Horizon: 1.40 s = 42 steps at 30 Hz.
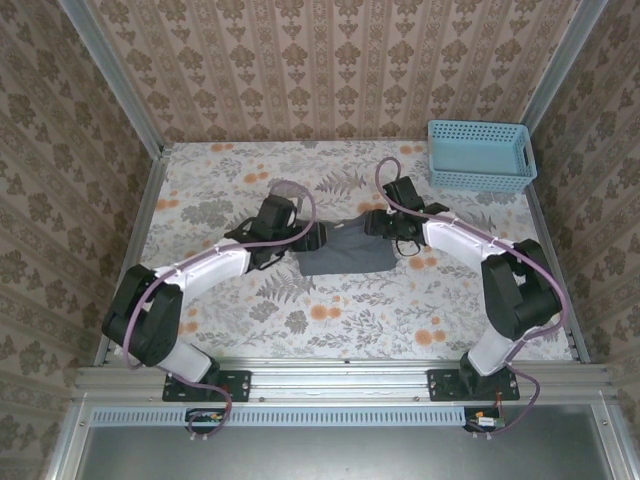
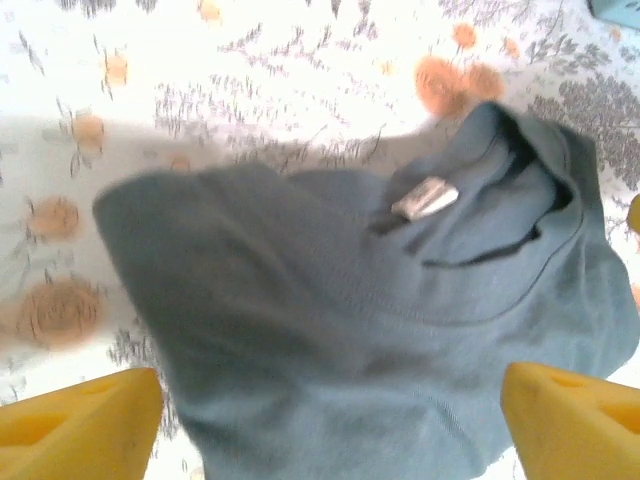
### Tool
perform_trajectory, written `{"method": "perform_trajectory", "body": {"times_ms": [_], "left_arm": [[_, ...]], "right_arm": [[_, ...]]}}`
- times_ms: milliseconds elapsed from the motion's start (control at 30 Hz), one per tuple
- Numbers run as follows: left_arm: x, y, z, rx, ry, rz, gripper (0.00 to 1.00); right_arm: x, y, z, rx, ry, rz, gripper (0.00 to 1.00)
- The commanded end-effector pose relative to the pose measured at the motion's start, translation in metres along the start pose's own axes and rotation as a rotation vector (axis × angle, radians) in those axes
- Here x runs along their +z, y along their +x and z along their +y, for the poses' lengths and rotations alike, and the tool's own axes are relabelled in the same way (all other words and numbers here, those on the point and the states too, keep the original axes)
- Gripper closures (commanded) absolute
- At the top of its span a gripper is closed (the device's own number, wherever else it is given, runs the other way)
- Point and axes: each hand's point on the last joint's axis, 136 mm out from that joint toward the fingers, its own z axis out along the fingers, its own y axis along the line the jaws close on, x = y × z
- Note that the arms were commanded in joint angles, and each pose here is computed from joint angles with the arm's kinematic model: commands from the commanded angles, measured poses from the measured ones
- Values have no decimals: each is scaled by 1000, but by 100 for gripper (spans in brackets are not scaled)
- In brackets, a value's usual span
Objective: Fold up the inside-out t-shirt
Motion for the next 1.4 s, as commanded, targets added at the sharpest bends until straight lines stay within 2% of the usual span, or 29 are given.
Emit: {"method": "perform_trajectory", "body": {"times_ms": [0, 167, 333, 433, 567, 600, 700, 800, 900, 1000, 1167, 1367], "left_arm": [[16, -17, 0, 1, -9, 8, 20], [55, -29, 3, -29, 7, 53, 36], [91, -29, 27, -74, -27, 96, 50], [102, -31, 37, -96, -19, 104, 54], [100, -50, 45, -106, -14, 89, 53], [96, -56, 44, -105, -12, 84, 51], [74, -74, 34, -76, -6, 60, 35], [36, -80, 42, -79, -104, 43, 23], [-2, -63, 49, -75, -235, 29, 12], [-17, -30, 37, -54, -298, 65, 9], [-20, 11, -6, 31, -372, 131, 7], [23, 42, -58, 129, -338, 220, 4]], "right_arm": [[10, -9, 0, -29, 27, 13, 42], [45, -16, 3, -25, 56, 65, 54], [73, -21, -13, -12, 137, 79, 62], [76, -25, -19, 11, 124, 78, 63], [67, -32, -18, 9, 112, 62, 60], [62, -35, -16, 3, 107, 54, 58], [41, -41, -11, -17, 89, 38, 49], [14, -39, -9, -37, 82, 19, 42], [-10, -24, -14, -51, 95, 5, 38], [-25, -3, -29, -26, 121, 0, 37], [-50, 26, -59, 33, 181, -49, 32], [-80, 43, -87, 103, 232, -137, 30]]}}
